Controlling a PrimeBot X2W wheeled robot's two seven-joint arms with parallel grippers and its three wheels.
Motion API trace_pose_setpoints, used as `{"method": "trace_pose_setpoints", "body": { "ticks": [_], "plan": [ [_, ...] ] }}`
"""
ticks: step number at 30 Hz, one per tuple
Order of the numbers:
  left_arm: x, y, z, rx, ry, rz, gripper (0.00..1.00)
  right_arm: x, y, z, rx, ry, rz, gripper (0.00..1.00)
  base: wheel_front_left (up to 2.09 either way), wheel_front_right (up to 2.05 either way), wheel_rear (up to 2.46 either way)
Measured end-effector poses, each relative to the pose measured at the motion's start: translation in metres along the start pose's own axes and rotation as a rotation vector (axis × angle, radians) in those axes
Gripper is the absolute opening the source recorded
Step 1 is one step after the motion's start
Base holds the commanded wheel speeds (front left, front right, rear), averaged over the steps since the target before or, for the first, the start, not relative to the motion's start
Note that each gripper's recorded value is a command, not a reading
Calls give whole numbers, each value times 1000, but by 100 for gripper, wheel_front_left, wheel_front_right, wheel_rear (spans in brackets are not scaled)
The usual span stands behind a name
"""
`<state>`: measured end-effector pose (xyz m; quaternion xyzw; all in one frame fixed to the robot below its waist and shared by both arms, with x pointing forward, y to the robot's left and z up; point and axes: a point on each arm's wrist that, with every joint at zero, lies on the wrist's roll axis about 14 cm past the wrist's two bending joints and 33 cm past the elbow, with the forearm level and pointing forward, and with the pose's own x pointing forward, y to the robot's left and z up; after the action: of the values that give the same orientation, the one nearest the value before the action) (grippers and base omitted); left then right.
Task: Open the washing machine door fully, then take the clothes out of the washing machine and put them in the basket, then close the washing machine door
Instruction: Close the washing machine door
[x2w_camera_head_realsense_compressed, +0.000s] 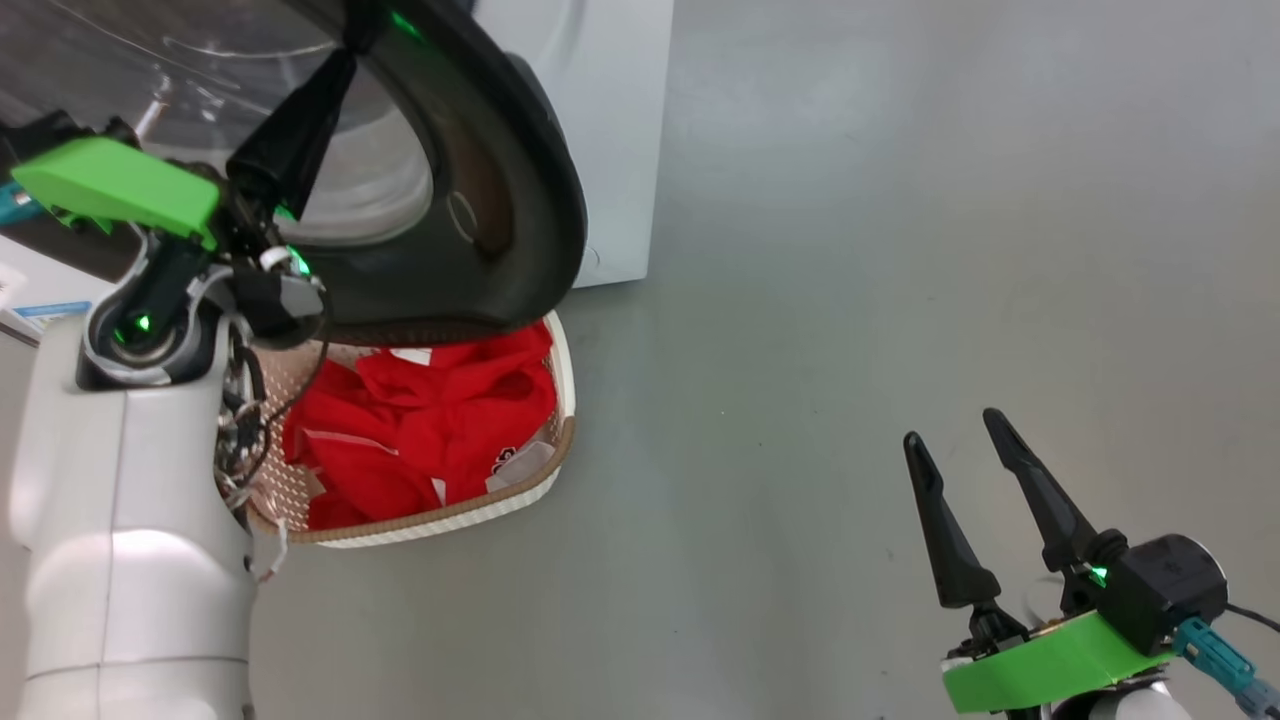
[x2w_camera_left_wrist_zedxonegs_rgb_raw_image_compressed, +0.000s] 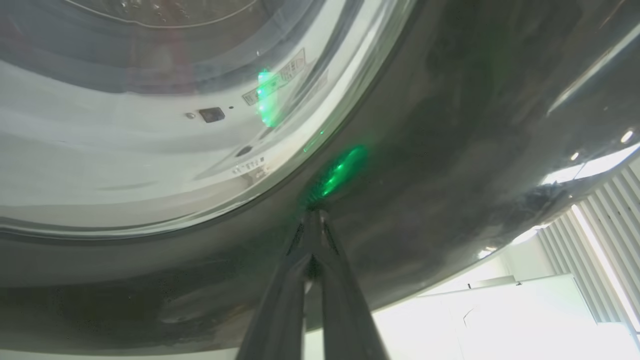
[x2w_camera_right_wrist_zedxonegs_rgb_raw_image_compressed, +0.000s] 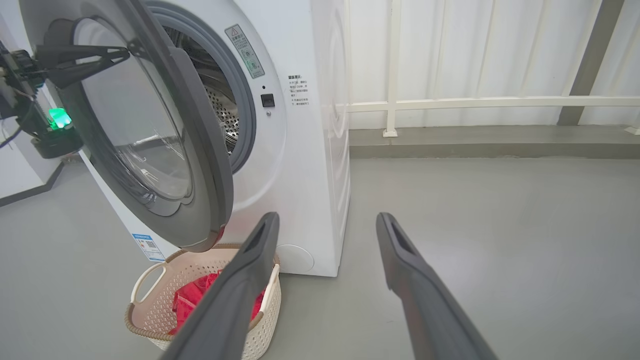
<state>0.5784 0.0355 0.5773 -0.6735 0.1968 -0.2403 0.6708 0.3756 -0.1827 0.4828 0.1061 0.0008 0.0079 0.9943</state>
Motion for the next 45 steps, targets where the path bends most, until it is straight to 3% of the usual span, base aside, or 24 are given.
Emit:
{"method": "trace_pose_setpoints", "body": {
  "ticks": [21, 45],
  "plan": [
    [40, 8, 1, -5, 20, -16, 0, 6, -16, -9, -17, 19, -46, 100, 0, 0, 0],
    [68, -8, -14, 7, 62, -69, 0, -6, -31, -12, -23, 34, -100, 100, 0, 0, 0]
  ]
}}
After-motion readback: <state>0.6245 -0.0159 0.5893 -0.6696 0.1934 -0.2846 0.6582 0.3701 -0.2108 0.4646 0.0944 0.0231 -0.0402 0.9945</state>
